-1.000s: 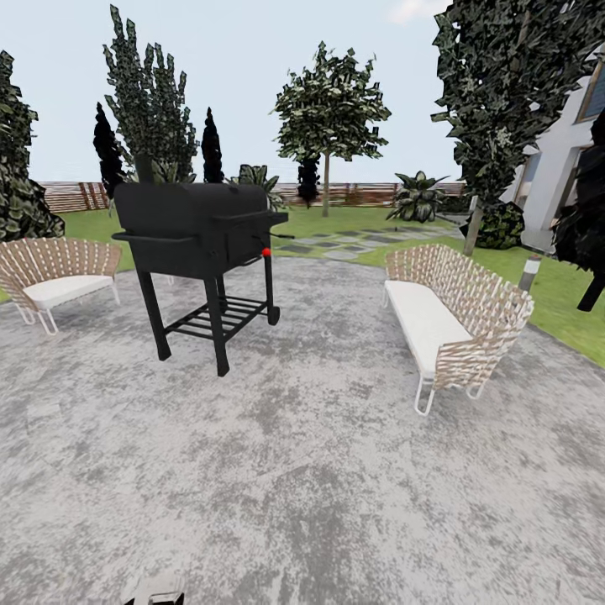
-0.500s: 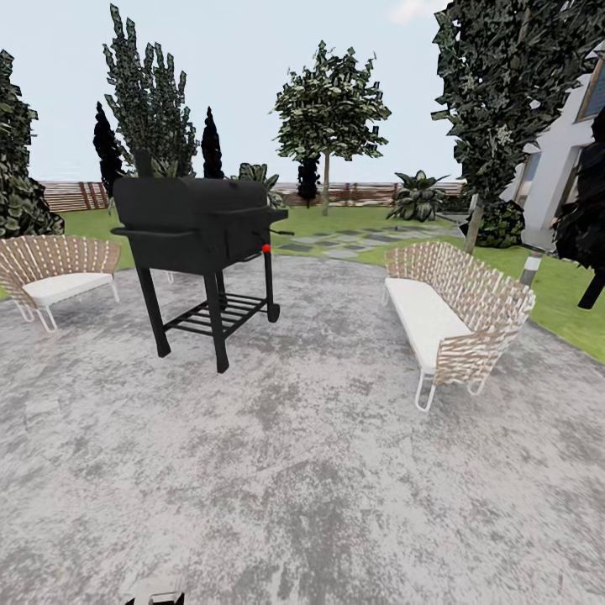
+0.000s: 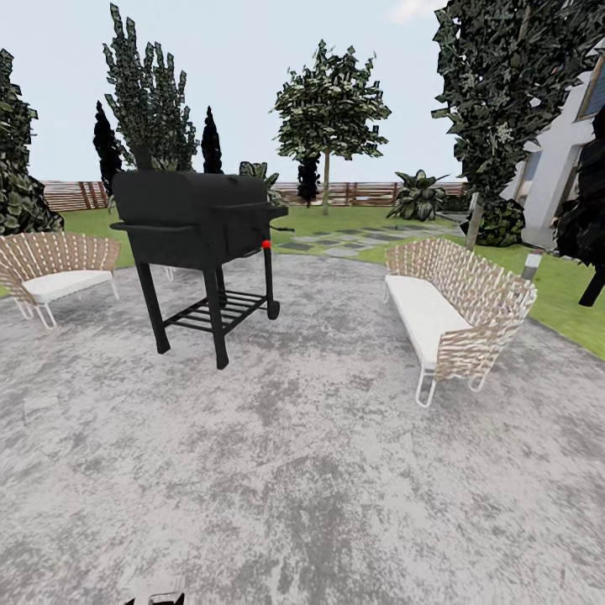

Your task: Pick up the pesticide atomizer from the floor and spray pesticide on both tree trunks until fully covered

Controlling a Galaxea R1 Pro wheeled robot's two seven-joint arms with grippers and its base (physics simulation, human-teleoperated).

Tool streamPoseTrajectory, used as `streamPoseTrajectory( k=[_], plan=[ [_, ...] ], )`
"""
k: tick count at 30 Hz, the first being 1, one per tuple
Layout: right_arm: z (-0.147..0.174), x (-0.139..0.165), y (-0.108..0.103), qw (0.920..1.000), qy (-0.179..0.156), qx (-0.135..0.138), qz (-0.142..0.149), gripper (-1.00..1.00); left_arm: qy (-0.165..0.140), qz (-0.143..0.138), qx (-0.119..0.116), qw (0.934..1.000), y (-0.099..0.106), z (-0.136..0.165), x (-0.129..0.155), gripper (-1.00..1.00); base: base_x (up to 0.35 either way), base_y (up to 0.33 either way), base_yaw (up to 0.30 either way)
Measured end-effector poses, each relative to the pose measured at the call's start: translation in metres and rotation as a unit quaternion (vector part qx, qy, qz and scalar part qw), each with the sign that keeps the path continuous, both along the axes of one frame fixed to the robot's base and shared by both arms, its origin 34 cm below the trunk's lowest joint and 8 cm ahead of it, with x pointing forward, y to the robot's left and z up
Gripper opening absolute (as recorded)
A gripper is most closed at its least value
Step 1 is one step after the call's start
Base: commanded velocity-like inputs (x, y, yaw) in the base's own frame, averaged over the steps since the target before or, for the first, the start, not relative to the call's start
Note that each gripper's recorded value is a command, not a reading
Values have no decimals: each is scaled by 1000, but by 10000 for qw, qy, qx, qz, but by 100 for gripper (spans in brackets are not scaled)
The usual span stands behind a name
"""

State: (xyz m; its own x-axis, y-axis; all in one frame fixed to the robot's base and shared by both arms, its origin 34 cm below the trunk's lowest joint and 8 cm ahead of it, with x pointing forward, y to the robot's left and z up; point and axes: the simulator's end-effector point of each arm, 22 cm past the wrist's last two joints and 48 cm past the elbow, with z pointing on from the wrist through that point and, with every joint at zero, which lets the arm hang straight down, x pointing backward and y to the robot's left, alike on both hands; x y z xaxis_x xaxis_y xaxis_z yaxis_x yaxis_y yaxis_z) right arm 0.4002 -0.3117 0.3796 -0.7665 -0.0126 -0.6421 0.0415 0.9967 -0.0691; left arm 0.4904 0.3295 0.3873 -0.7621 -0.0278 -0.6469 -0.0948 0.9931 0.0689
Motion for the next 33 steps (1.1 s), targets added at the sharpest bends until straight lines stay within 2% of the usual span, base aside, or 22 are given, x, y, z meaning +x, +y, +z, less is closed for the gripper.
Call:
streamPoseTrajectory(
  k=[9, 33],
  plan=[
    [-12, 4, 0, 9997, -230, -8, 3, 100, -4, 0, 0, 10000, 0, -19, -3, 100, 0, 0, 0],
    [-64, -7, 0, 9997, -239, -2, 14, 100, 6, 0, 0, 10000, 0, -71, -14, 100, 0, 0, 0]
  ],
)
